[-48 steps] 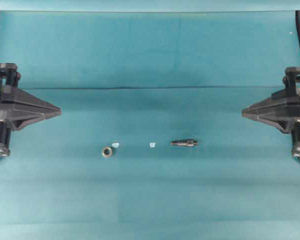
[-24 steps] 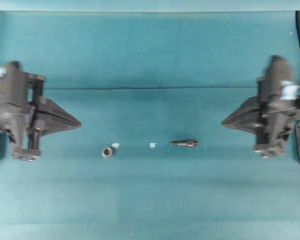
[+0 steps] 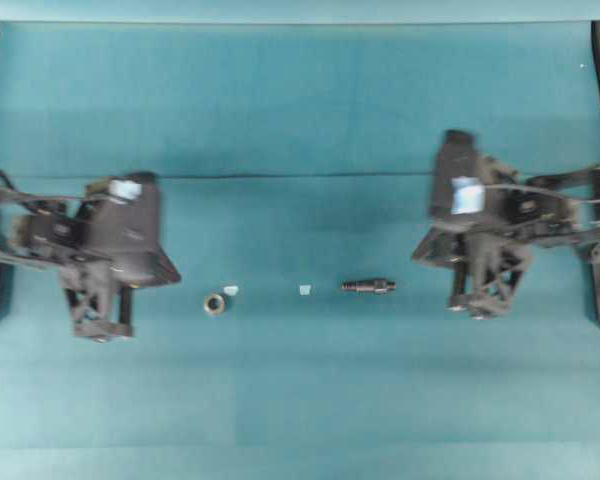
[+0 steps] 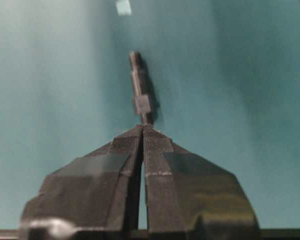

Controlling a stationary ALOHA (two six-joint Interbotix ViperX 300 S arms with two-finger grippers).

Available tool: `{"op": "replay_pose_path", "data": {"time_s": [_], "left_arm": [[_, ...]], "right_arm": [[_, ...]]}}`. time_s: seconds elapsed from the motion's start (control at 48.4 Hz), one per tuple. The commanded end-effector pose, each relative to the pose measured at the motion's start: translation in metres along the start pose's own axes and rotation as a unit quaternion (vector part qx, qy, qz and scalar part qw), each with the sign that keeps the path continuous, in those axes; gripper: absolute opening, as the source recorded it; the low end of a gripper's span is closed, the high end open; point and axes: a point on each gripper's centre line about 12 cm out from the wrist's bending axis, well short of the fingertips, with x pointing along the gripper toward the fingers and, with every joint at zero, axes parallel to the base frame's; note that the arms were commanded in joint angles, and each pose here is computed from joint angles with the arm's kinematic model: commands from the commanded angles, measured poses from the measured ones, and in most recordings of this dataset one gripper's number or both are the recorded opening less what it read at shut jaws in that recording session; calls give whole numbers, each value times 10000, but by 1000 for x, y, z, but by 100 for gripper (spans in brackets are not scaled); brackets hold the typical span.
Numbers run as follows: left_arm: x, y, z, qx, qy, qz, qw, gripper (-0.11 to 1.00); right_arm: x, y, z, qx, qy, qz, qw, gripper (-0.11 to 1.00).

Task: Insert the washer onto the shaft with both hands.
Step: 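Move left gripper over the silver washer and right gripper over the shaft, then lower both grippers and open them around washer and shaft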

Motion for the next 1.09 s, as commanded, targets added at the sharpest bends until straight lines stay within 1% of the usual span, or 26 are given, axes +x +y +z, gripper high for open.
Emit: {"op": "replay_pose_path", "data": {"time_s": [0.0,0.145,0.289,0.495,0.619,0.661,0.784,0.867,0.95,1.073], "left_arm": [[5,-2,10,11,23,-3,10000,2],[19,-2,14,20,253,13,9997,2],[33,-2,14,37,520,31,9986,2],[45,-2,18,23,650,40,9979,2],[50,-3,18,60,750,41,9972,2],[50,-4,19,90,727,34,9973,2],[50,-6,19,336,705,1,9969,2],[50,-7,20,411,697,-8,9967,2],[51,-6,20,426,712,-1,9965,2],[51,-6,18,373,743,4,9965,3]], "right_arm": [[3,2,8,-62,120,-29,9999,-9],[17,2,13,-221,455,-126,9986,-9],[28,2,22,-373,559,-161,9976,-9],[43,3,28,-665,799,-181,9944,-9],[48,4,29,-769,938,-184,9925,-9],[49,3,28,-777,960,-188,9922,-9],[51,3,28,-784,991,-191,9918,-8],[53,3,28,-799,983,-188,9918,-8],[53,3,29,-808,915,-181,9924,-7],[55,3,30,-795,824,-169,9933,-3]]}}
